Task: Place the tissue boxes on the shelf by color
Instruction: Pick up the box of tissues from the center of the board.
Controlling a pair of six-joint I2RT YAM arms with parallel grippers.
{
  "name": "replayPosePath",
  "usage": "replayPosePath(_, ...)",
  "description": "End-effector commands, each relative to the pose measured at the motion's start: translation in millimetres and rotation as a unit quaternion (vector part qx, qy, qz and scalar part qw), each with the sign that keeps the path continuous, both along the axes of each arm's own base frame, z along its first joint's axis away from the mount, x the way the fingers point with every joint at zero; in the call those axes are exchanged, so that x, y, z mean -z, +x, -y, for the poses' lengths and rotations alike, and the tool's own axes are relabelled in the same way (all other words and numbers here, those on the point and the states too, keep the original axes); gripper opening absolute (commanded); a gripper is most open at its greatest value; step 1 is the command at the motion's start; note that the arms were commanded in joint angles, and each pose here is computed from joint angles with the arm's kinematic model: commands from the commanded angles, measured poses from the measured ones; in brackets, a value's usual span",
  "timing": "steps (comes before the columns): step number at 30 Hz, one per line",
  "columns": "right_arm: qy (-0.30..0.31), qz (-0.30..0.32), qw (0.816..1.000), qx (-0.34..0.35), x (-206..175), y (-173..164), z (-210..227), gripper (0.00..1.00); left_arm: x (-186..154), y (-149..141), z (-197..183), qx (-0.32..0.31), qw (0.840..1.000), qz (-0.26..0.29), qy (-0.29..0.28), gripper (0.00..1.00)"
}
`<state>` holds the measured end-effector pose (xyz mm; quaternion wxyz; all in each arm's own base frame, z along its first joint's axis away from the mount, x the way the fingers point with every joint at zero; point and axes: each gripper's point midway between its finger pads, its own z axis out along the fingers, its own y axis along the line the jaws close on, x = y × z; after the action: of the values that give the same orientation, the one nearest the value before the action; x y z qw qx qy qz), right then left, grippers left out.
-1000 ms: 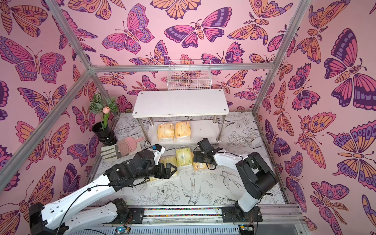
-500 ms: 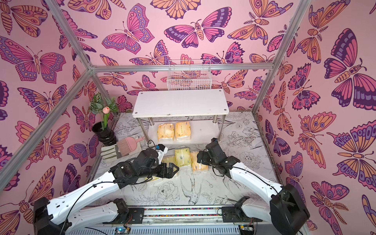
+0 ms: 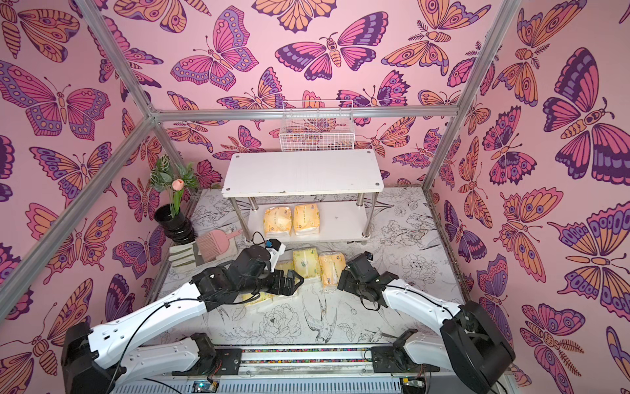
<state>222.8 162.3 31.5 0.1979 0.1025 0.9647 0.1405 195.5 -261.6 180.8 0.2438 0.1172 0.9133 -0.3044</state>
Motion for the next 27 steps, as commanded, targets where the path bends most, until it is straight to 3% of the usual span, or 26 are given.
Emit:
replayPosePath(1,-0.024,0.011,0.999,0.025,4,9,7,0.94,-7,2,4,0.003,1.0,0.012,-0.004,1.0)
replayPosePath(9,-0.049,-0.002,0.997,0.058,10,10,41,0.93,-6,1,9,0.011,1.0,0.009,-0.002,1.0)
replayPosePath(17,-0.058,-0.014,0.989,0.135,-1,10,102,0.92,-6,3,21,0.034,0.999,0.012,0.002,1.0)
replayPosePath(27,0.075,0.044,0.982,0.169,-57,9,94,0.93,13,25,73,0.092,0.996,-0.004,0.013,1.0)
